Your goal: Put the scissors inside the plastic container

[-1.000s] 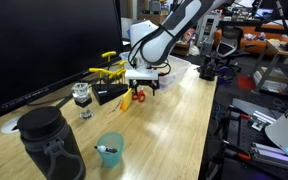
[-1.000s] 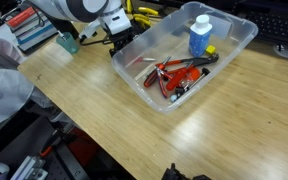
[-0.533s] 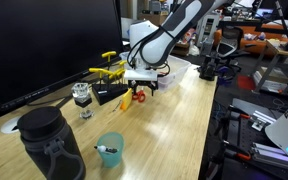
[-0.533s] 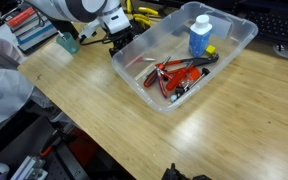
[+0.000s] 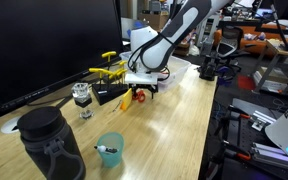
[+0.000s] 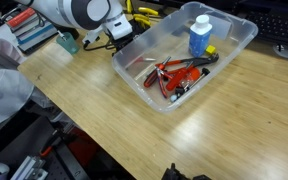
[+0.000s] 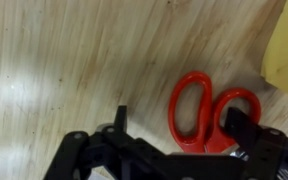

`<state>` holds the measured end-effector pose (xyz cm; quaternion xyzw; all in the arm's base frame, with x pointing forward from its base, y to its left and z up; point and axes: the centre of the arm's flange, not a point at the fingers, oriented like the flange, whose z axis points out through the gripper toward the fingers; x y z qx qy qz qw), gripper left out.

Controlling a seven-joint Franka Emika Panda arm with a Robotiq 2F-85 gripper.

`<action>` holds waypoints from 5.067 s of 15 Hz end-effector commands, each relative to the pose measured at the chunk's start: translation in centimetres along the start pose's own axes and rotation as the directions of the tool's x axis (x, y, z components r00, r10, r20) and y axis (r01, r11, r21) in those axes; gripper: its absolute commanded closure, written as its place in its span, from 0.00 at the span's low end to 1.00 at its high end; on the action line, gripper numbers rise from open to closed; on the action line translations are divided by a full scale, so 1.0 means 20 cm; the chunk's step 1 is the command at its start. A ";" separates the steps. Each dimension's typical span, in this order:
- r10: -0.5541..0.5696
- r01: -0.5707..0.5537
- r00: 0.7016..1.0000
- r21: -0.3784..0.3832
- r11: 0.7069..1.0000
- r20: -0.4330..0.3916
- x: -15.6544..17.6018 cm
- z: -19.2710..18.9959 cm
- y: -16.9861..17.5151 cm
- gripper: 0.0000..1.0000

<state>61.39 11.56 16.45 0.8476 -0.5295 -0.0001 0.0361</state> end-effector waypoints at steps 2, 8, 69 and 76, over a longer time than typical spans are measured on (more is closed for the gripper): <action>-0.002 0.001 0.999 0.031 1.000 0.038 0.04 0.05 0.00 0.00; 0.025 -0.033 0.996 0.098 0.995 0.082 0.07 0.05 0.01 0.46; 0.272 -0.157 0.957 0.615 0.773 -0.097 0.24 -0.60 0.82 0.27; 0.272 -0.157 0.957 0.615 0.773 -0.097 0.24 -0.60 0.82 0.27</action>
